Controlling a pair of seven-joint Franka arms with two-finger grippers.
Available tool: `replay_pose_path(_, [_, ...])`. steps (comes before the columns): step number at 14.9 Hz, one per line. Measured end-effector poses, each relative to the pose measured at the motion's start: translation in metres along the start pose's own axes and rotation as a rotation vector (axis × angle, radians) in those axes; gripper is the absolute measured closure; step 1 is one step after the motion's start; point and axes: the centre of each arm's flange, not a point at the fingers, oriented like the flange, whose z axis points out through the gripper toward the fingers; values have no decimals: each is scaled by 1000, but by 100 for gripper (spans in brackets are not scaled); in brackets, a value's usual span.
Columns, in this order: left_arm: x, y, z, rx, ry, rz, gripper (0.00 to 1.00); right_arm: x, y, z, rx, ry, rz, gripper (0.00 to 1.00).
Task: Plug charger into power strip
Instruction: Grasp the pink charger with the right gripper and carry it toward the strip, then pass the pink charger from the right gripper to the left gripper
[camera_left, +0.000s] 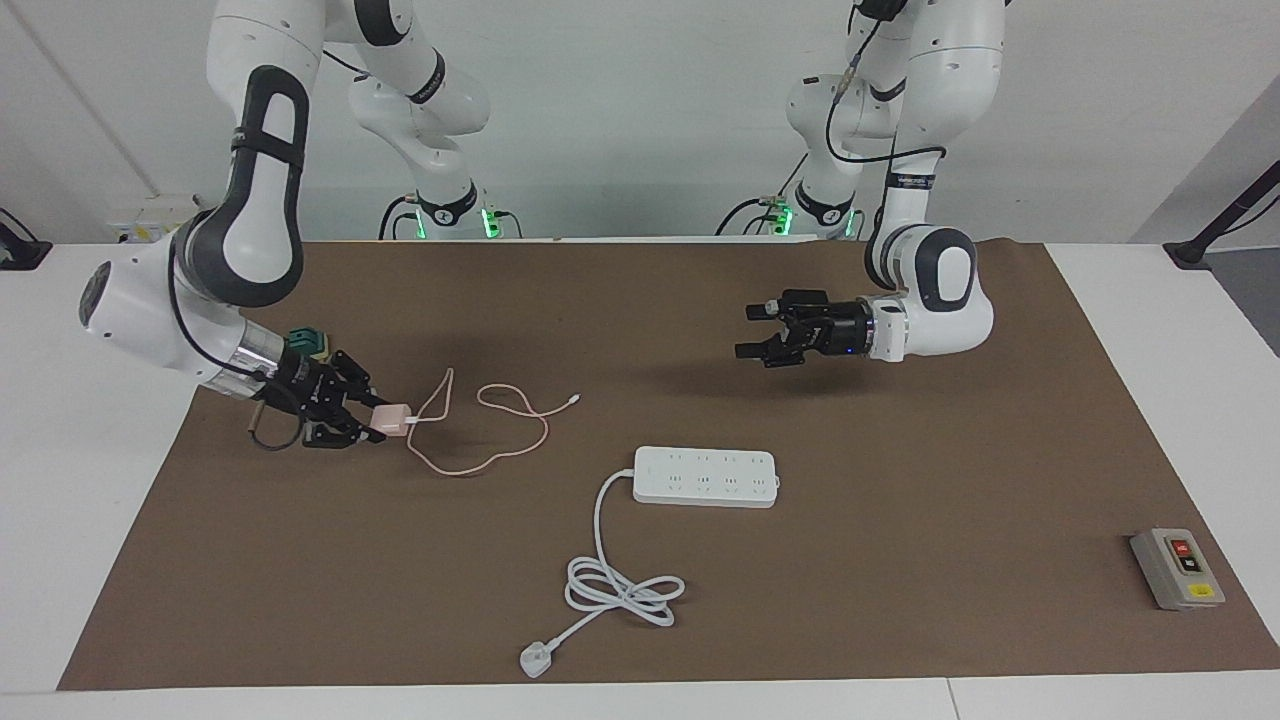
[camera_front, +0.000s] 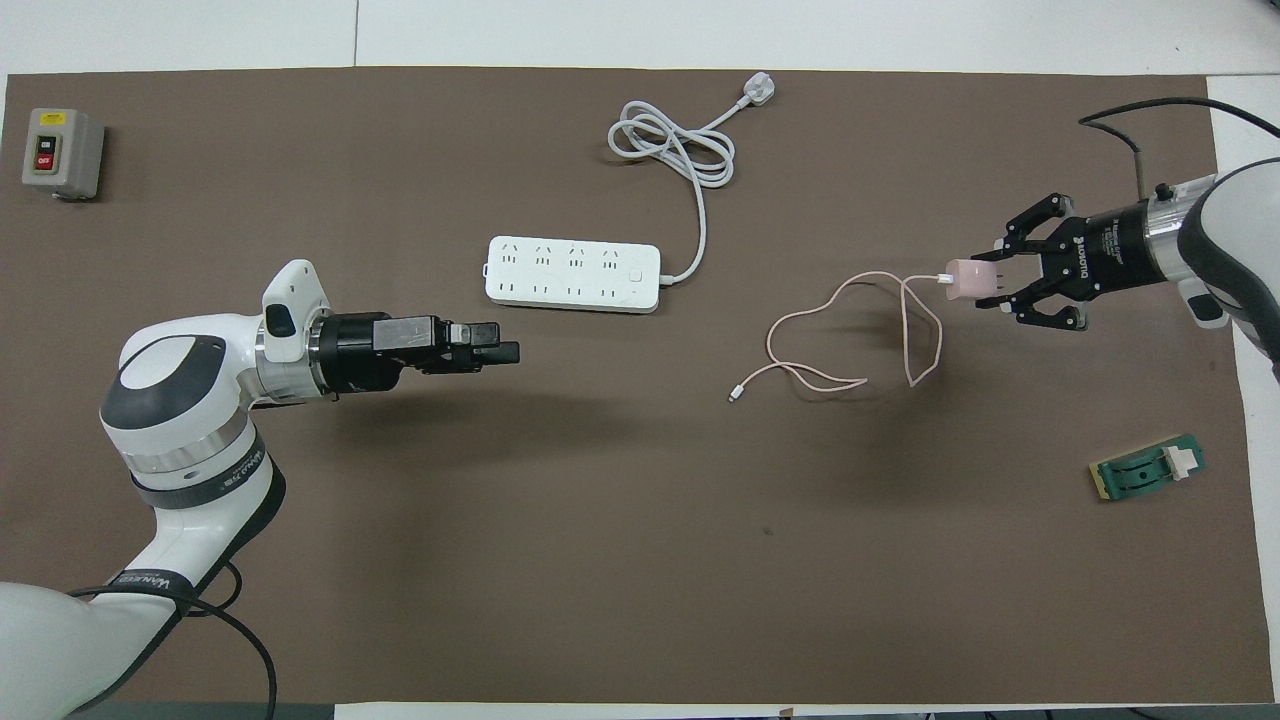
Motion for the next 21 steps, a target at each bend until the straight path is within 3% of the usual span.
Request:
replay_pose_path(7, [0,-2,2,3,0,37,0,-117,2,28,-30,-76,24,52])
replay_pose_path(12, [0,-5,9,14,6,51,0,-189,7,69,-46,-91,17,52])
replay_pose_path(21, [2,-4,23,19,28,65,0,-290,36,143,7,-67,71,52])
